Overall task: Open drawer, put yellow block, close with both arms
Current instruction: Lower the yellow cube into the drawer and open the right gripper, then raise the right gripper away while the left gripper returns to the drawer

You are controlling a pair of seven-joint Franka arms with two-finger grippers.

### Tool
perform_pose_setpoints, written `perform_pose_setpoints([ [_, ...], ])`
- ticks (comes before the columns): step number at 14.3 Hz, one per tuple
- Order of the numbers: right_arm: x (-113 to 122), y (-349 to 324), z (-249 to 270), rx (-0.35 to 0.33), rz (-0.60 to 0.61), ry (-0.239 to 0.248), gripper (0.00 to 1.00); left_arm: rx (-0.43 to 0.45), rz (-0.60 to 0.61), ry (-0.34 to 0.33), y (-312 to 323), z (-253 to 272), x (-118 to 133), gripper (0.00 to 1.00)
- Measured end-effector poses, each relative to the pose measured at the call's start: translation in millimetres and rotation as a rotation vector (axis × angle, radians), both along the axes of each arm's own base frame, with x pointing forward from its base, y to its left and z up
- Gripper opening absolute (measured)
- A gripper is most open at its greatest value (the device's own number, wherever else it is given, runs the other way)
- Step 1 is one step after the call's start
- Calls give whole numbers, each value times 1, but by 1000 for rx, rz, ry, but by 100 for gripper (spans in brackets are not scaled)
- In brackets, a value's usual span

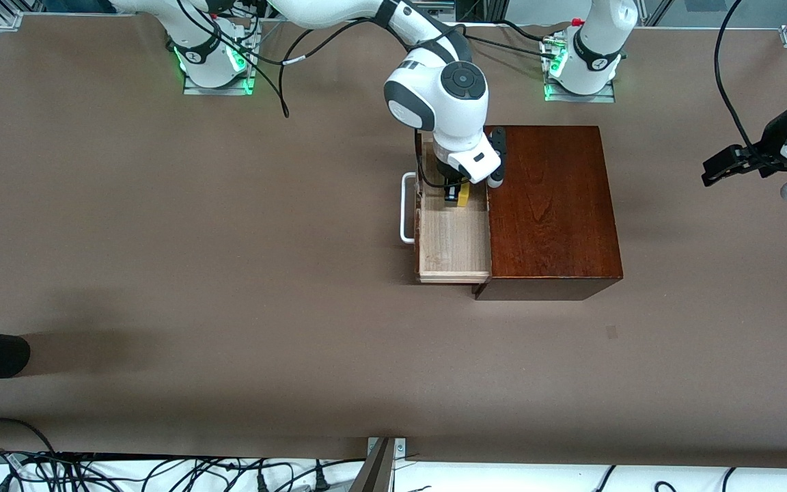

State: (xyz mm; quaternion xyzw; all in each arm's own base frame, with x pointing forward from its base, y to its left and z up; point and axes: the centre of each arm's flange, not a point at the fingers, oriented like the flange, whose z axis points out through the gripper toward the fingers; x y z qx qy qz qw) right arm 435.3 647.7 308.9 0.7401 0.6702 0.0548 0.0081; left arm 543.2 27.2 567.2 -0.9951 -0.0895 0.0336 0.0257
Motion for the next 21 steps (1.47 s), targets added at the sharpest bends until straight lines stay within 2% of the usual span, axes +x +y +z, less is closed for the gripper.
perform_pose_setpoints([
  [3, 0, 1, 1, 4, 3, -6, 99, 0, 0, -2, 0, 0, 0, 100],
  [7, 3, 1, 7, 10, 0, -15, 100, 0, 0, -6, 0, 1, 1, 100],
  [11, 6, -5, 42, -2, -11, -15, 100, 1, -1, -10, -1, 2, 3, 100],
  [15, 20, -49, 128, -45, -76, 34, 100, 5, -9, -4, -6, -3, 11, 100],
  [18, 37, -113, 199, -93, -153, 89, 100, 7, -20, 6, -12, -9, 16, 100],
  [21, 66, -198, 242, -95, -272, 121, 100, 8, -37, 7, -22, -10, 19, 100],
])
